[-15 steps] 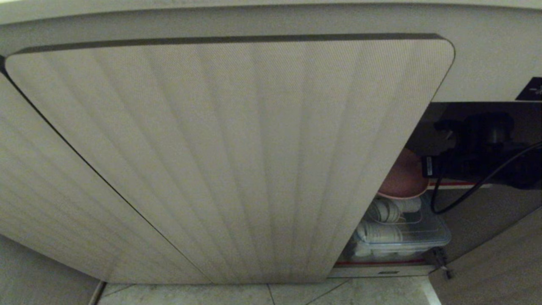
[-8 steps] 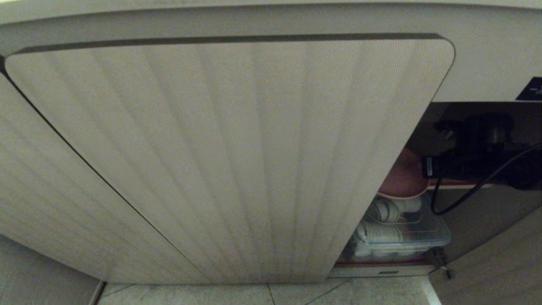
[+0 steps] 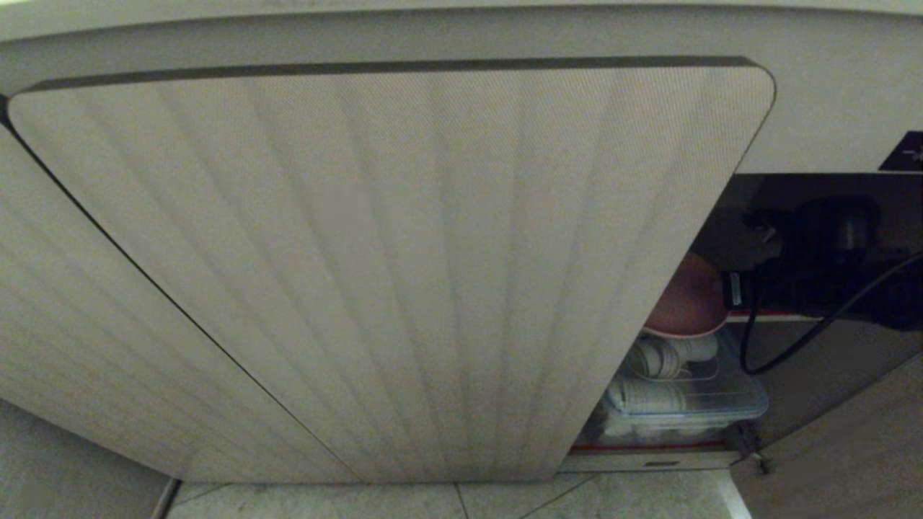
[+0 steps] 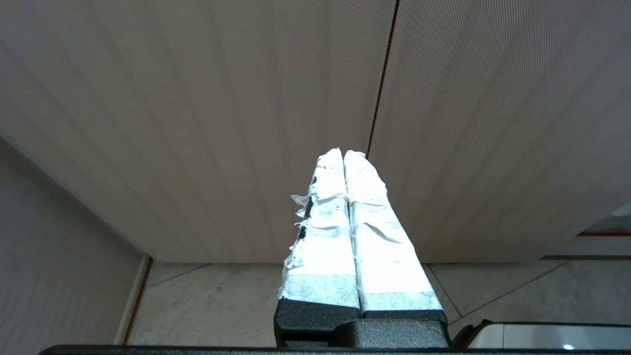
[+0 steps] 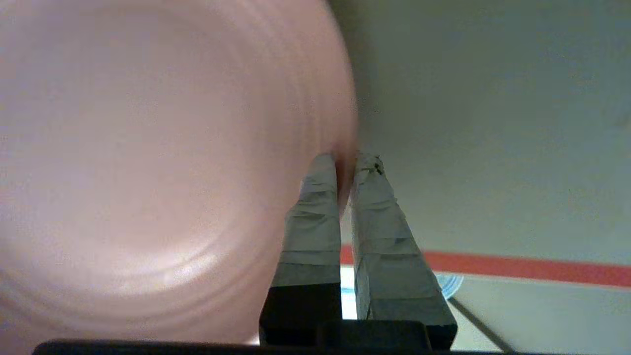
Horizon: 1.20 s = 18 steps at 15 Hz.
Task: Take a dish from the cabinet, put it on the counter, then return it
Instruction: Take the plate from the cabinet
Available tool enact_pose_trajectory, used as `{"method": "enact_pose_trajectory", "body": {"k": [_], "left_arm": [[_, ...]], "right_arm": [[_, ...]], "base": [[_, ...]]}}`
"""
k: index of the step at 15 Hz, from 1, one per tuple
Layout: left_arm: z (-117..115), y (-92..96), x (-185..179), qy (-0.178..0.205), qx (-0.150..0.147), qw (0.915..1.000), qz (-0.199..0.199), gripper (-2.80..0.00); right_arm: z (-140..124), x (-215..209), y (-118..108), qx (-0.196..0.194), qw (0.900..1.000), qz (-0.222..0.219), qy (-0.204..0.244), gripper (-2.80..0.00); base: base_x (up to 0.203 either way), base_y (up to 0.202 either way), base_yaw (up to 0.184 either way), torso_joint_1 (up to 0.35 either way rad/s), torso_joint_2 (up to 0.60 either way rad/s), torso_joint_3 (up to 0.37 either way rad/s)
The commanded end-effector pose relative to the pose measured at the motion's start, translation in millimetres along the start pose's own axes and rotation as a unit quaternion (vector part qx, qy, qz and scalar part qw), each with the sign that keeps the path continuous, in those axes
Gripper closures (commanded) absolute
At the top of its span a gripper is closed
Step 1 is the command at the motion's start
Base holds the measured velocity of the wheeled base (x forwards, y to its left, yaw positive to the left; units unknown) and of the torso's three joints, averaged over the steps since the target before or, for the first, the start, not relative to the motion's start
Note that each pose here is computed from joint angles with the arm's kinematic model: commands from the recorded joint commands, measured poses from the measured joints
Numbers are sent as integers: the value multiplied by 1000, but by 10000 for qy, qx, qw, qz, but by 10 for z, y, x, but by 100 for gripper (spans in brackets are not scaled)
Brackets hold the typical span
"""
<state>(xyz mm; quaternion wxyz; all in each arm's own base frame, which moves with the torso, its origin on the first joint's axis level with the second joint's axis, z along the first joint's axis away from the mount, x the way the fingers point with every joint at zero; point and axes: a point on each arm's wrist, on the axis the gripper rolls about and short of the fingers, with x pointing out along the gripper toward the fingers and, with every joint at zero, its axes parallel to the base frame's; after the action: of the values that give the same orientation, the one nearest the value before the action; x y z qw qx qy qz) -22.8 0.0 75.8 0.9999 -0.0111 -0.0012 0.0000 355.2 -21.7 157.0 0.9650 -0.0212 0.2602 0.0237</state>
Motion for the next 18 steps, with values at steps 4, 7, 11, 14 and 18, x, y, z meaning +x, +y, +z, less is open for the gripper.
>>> {"method": "enact_pose_trajectory", "body": {"k": [4, 7, 11, 14, 18], "left_arm": [[0, 0, 0, -4, -4, 10000, 0, 0], [0, 0, 0, -4, -4, 10000, 0, 0], [0, 0, 0, -4, -9, 10000, 0, 0], [0, 0, 0, -4, -4, 10000, 0, 0], [0, 0, 0, -4, -4, 10000, 0, 0]], "right_arm": [[-8, -122, 5, 2, 10000, -11, -92, 0], [-45, -181, -2, 10, 9999, -35, -128, 0], [-73, -244, -5, 16, 9999, -53, -157, 0], [-116, -306, 2, 12, 9997, -63, -224, 0], [-166, -397, 9, 57, 9998, -69, -204, 0]], "base": [[0, 0, 0, 0, 0, 0], [0, 0, 0, 0, 0, 0], [0, 0, 0, 0, 0, 0], [0, 0, 0, 0, 0, 0], [0, 0, 0, 0, 0, 0]]}}
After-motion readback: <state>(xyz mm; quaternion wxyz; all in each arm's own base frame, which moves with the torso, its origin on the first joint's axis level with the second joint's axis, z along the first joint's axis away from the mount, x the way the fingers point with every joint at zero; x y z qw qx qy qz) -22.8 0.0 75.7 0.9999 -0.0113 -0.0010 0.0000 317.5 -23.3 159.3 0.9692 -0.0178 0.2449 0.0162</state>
